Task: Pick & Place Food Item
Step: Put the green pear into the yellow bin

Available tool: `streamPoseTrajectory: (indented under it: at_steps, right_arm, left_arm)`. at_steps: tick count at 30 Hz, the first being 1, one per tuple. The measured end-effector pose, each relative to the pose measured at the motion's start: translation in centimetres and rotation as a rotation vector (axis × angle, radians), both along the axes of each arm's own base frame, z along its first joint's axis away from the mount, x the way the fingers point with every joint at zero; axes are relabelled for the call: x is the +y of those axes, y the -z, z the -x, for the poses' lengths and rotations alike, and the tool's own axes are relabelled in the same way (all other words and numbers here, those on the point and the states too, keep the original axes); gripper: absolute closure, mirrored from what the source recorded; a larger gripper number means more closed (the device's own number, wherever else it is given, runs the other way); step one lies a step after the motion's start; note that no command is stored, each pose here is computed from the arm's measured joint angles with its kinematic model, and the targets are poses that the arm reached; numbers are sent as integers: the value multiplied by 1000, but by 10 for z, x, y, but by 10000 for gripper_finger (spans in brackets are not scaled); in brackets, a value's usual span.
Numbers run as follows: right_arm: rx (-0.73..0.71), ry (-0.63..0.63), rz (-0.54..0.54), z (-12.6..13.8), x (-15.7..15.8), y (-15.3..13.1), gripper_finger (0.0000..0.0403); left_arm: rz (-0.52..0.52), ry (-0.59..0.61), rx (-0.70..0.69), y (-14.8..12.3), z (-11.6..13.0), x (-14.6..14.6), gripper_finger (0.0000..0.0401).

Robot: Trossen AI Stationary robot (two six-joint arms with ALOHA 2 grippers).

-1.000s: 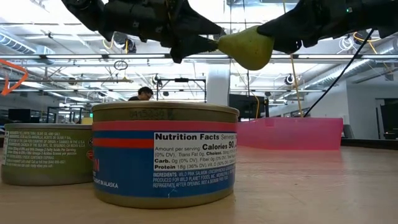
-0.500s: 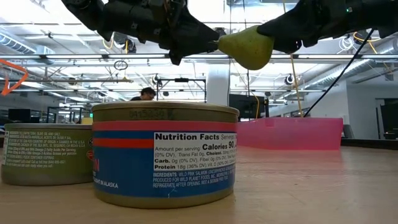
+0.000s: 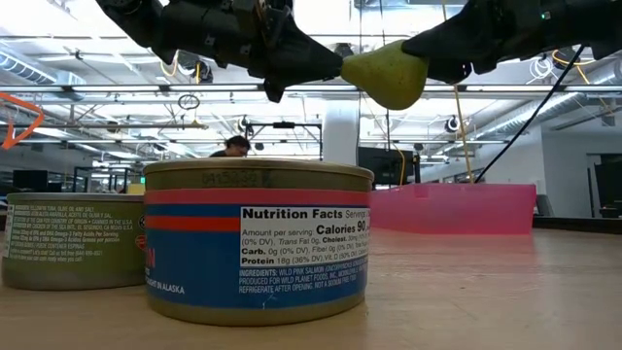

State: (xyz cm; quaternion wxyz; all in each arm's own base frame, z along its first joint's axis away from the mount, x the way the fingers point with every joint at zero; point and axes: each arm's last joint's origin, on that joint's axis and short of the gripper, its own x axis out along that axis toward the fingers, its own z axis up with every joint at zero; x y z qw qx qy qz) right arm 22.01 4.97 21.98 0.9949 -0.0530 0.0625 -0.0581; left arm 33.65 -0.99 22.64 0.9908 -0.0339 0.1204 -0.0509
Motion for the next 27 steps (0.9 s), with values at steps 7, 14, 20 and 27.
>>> streamPoseTrajectory:
  at_steps: [7, 14, 20, 27]
  right_arm:
    - [1, 0, 0, 0, 0, 0, 116]
    - [2, 0, 1, 0, 0, 0, 116]
    - [2, 9, 2, 0, 0, 0, 116]
    - [-14, 37, 0, 0, -1, -2, 98]
  left_arm:
    - [0, 0, 8, 1, 0, 0, 349]
    - [-5, 1, 16, 2, 0, 0, 379]
    - [31, -40, 20, 1, 0, 4, 396]
    - [-2, -87, -7, -6, 3, 6, 398]
